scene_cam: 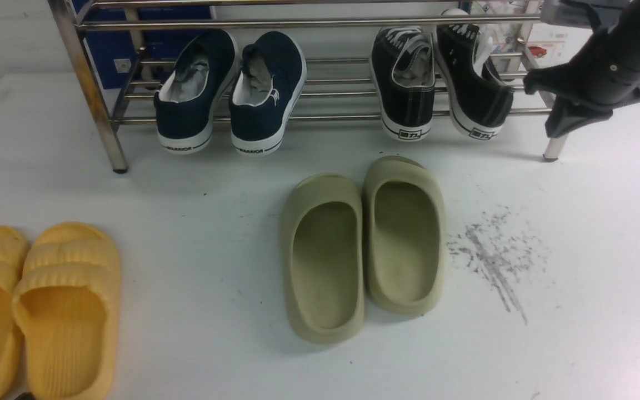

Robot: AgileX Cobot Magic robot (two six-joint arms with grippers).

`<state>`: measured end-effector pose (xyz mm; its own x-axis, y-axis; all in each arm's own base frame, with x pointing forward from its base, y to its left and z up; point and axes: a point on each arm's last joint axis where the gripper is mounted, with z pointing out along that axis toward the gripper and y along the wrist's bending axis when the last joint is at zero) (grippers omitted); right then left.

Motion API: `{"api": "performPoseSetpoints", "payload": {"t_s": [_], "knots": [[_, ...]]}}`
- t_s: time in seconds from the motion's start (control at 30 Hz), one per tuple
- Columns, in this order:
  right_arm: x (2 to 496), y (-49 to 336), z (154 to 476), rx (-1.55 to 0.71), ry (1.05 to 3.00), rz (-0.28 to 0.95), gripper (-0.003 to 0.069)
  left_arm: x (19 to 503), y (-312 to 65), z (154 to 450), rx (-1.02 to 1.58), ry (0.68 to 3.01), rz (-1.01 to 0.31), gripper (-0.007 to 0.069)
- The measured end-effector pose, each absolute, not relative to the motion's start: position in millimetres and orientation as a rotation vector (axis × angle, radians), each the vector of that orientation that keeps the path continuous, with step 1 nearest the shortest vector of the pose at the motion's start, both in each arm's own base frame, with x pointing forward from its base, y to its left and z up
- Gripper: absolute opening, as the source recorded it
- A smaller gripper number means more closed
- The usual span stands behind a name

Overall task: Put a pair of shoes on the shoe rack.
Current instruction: Use the right arm to put a shoe into the shoe rack

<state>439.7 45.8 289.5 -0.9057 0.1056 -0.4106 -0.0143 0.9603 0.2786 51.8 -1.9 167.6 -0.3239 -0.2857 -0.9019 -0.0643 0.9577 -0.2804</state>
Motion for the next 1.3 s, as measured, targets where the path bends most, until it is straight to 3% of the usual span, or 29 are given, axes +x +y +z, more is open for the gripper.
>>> {"api": "performPoseSetpoints", "payload": {"t_s": [0.13, 0.23, 0.8, 1.1, 1.3], "knots": [[445.5, 52.6, 281.0, 0.049, 2.637, 0.522, -0.0005, 51.8, -1.9, 167.6, -0.254, 1.895, -0.227, 0.0239], [450.8, 55.4, 278.4, 0.033, 2.596, 0.545, -0.0005, 51.8, -1.9, 167.6, -0.254, 1.895, -0.227, 0.0239], [473.1, 58.5, 267.5, 0.026, 2.412, 0.582, -0.0003, 51.8, -1.9, 167.6, -0.254, 1.895, -0.227, 0.0239], [468.6, 59.5, 264.9, -0.024, 2.464, 0.588, 0.0, 51.8, -1.9, 167.6, -0.254, 1.895, -0.227, 0.0239], [453.3, 56.7, 288.0, -0.108, 2.485, 0.528, 0.0005, 51.8, -1.9, 167.6, -0.254, 1.895, -0.227, 0.0239]]}}
